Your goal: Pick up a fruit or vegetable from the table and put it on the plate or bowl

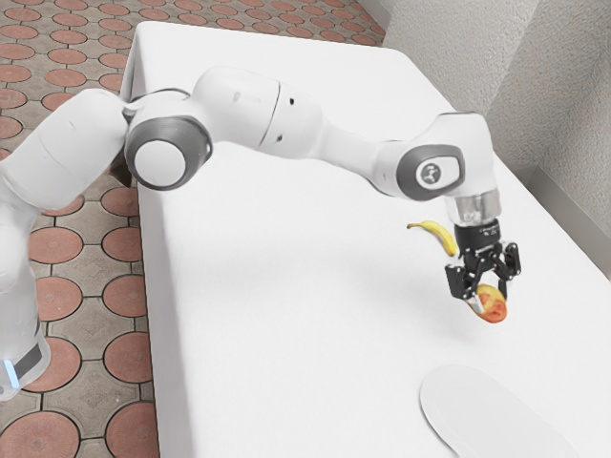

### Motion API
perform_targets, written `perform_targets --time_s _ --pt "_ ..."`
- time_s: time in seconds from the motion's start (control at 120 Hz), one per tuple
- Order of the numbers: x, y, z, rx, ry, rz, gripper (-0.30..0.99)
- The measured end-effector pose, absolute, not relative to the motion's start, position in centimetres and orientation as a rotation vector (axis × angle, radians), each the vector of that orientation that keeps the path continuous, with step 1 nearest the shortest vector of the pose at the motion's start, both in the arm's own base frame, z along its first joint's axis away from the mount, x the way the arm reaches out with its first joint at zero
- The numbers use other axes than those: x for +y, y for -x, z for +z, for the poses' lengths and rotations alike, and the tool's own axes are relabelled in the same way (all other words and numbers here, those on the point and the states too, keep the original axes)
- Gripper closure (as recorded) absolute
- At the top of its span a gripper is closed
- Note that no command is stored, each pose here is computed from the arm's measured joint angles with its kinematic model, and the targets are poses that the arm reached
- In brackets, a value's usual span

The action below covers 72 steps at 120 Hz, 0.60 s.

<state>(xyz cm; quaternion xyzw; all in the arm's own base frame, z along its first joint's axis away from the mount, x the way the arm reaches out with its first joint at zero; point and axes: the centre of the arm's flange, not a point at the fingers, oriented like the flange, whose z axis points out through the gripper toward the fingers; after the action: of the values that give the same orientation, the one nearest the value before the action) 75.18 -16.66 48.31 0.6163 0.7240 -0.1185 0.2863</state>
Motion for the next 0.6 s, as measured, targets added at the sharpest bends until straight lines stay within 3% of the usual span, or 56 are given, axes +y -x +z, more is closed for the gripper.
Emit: perform_targets --time_s 0.342,0.6 --pt "-36.9 -67.2 48.6 1.723 -1.915 -0.427 0.40" --pt "-38.2 -66.4 47.7 1.730 -1.930 -0.447 0.39"
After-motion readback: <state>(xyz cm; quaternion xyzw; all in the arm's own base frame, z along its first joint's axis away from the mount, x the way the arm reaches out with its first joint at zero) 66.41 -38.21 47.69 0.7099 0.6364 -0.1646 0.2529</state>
